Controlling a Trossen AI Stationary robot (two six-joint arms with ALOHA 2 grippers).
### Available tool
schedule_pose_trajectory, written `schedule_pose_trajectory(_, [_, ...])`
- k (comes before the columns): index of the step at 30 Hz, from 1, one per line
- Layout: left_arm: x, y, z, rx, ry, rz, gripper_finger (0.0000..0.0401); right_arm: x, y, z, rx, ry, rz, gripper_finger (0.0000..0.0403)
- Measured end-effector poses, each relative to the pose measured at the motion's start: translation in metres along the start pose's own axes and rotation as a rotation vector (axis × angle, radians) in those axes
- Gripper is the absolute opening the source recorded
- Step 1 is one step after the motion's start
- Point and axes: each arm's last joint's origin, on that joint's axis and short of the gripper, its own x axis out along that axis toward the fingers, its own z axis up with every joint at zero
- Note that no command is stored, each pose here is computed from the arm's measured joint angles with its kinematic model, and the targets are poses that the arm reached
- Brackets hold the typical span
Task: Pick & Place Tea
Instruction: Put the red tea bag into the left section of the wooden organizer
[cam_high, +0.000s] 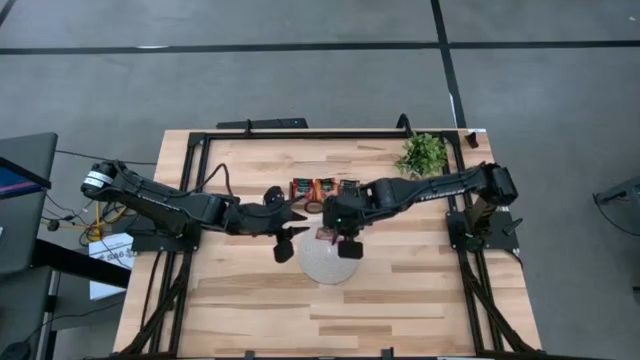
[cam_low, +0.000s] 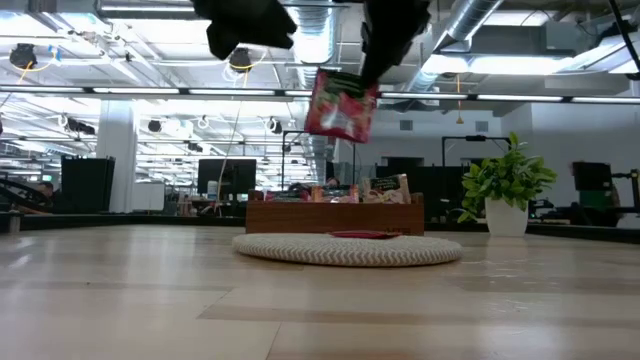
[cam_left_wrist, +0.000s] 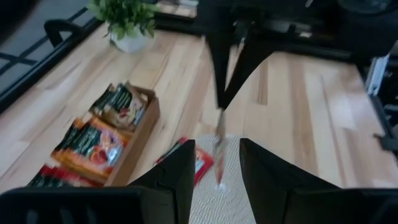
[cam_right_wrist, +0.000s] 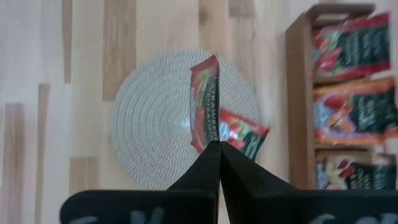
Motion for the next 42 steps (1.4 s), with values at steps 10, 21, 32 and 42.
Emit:
schedule_pose_trajectory(10, [0.002, 0.005, 0.002, -0.021, -0.006, 0.015, 0.0118, -0.009, -0.004, 0.011, -0.015, -0.076, 0.000, 0.0000])
schedule_pose_trajectory(21, [0.017, 0.005, -0.007, -0.031, 0.047, 0.012, 0.0106, -0.018, -0.004, 0.017, -0.014, -0.118, 0.002, 0.0000])
schedule_pose_trajectory(32, [0.021, 0.005, -0.006, -0.041, 0.022, 0.028, 0.0106, -0.018, -0.004, 0.017, -0.012, -0.116, 0.002, 0.0000])
schedule_pose_trajectory(42, [0.022, 0.004, -0.002, -0.058, -0.016, 0.011, 0.0095, -0.018, -0.004, 0.018, -0.012, -0.122, 0.002, 0.0000])
